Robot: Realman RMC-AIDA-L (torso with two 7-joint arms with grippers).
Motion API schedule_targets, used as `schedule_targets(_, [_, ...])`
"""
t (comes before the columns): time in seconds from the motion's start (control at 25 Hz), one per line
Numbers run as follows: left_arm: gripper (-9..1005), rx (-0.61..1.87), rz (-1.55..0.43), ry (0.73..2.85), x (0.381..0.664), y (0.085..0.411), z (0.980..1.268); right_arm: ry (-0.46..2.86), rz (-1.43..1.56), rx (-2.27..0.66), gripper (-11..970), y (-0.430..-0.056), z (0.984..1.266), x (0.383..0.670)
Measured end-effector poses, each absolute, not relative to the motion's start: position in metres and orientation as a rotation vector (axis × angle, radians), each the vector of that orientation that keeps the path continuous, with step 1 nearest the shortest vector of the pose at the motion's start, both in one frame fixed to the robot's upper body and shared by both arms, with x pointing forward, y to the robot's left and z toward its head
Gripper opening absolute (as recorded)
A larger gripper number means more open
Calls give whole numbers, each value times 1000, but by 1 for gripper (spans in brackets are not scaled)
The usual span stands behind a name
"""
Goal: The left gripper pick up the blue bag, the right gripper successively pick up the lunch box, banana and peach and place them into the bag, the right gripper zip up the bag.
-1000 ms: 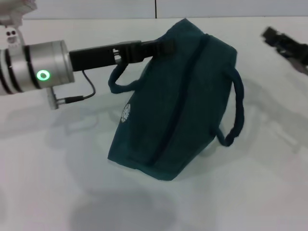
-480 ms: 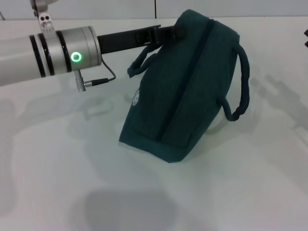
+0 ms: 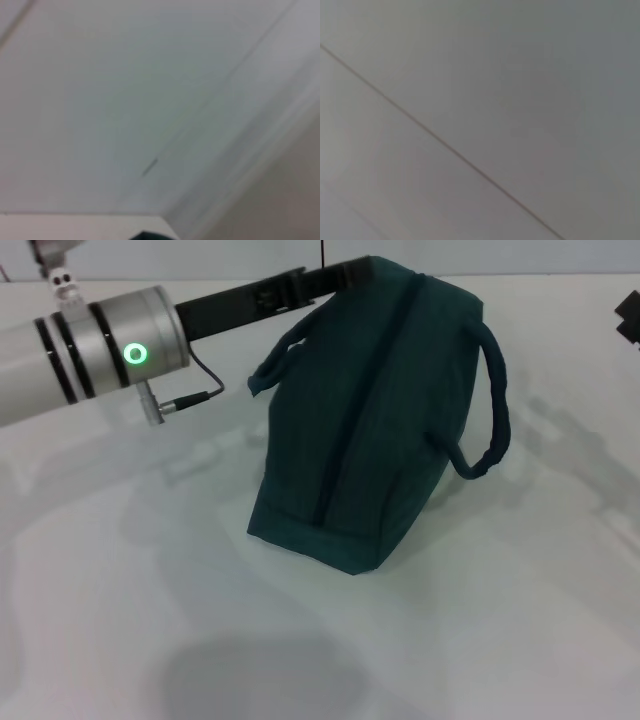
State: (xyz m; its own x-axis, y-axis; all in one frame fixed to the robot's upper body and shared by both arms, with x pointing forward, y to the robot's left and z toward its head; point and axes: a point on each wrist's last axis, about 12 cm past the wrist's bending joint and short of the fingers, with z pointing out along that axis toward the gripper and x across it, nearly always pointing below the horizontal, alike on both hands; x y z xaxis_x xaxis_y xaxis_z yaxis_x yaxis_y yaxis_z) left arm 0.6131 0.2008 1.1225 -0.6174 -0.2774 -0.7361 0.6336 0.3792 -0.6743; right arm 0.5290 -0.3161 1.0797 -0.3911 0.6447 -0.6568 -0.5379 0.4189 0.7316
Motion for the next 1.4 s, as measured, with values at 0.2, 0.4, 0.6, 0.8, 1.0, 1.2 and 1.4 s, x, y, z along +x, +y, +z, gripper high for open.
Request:
schedule_targets(0.2, [411, 269, -1337, 1759, 610, 217, 1122, 1471, 1265, -32, 753, -310, 1087, 528])
schedule_targets(0.4, [626, 383, -1364, 1656, 592, 237, 1136, 1375, 1234, -329, 754, -299, 1102, 521])
schedule_targets(0.6, [796, 680, -1432, 1493, 556, 258, 1158, 1301, 1210, -630, 754, -290, 1111, 512])
schedule_targets(0.8, [869, 825, -1433, 1427, 526, 284, 1158, 1276, 1209, -902, 753, -279, 1111, 502])
schedule_targets(1.0, [882, 944, -1322, 1428, 502, 298, 1140, 1288, 1242, -1031, 753, -258, 1103, 498])
schedule_targets(1.2, [879, 1032, -1302, 1417, 489, 296, 1129, 1311, 1260, -1093, 753, -244, 1094, 497])
schedule_targets(1.4, [878, 1011, -1312, 1436, 484, 299, 1124, 1350, 1252, -1144, 753, -231, 1086, 500])
